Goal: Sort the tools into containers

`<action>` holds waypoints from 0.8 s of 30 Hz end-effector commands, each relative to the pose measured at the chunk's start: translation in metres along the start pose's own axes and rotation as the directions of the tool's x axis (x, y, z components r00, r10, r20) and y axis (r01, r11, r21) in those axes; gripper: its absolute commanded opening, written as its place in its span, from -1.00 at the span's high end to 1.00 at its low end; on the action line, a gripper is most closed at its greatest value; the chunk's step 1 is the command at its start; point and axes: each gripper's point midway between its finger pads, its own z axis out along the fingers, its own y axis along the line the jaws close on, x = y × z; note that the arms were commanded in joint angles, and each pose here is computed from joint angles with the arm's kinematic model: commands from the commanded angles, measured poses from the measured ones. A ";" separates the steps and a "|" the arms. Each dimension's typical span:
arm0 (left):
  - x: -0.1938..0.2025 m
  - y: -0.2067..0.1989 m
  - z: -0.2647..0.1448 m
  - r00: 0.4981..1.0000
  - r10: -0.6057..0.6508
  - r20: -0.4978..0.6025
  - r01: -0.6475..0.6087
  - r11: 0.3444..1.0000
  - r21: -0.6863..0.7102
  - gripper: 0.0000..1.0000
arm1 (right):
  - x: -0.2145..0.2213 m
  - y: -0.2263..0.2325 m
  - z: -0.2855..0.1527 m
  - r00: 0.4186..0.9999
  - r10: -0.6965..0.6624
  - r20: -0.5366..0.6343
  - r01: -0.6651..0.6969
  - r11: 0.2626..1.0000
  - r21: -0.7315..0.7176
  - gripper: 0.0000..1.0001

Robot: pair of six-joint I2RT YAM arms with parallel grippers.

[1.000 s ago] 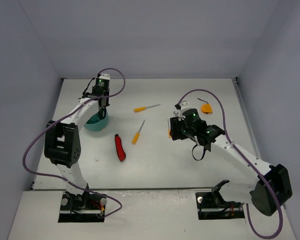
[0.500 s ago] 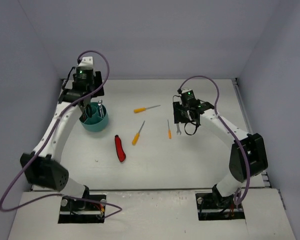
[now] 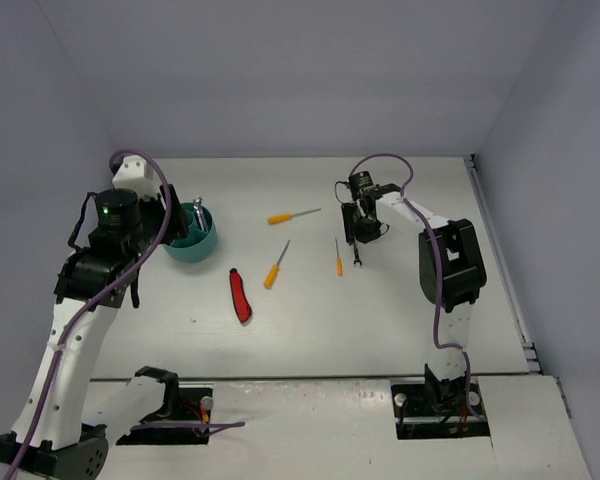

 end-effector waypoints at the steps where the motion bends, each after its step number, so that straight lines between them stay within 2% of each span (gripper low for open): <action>1: 0.012 -0.002 0.007 1.000 0.001 -0.028 -0.001 1.000 0.020 -0.12 | -0.013 -0.003 -0.002 1.000 -0.005 0.004 0.005 1.000 0.005 0.25; 17: 0.028 -0.022 0.023 0.991 -0.055 -0.120 0.067 0.993 0.098 -0.12 | 0.006 -0.003 0.031 0.995 -0.006 -0.096 0.009 1.000 0.028 0.43; 20: 0.027 -0.024 0.023 0.991 -0.063 -0.121 0.076 0.992 0.105 -0.12 | 0.014 -0.002 0.037 0.992 -0.019 -0.127 0.023 0.999 0.034 0.62; 22: 0.028 -0.029 0.025 0.990 -0.072 -0.125 0.087 0.989 0.123 -0.12 | 0.017 -0.004 0.039 0.991 -0.020 -0.135 0.026 0.999 0.044 0.91; 24: 0.029 -0.039 0.027 0.986 -0.092 -0.140 0.114 0.980 0.162 -0.12 | 0.015 -0.003 0.038 0.991 -0.029 -0.129 0.034 0.999 0.036 1.00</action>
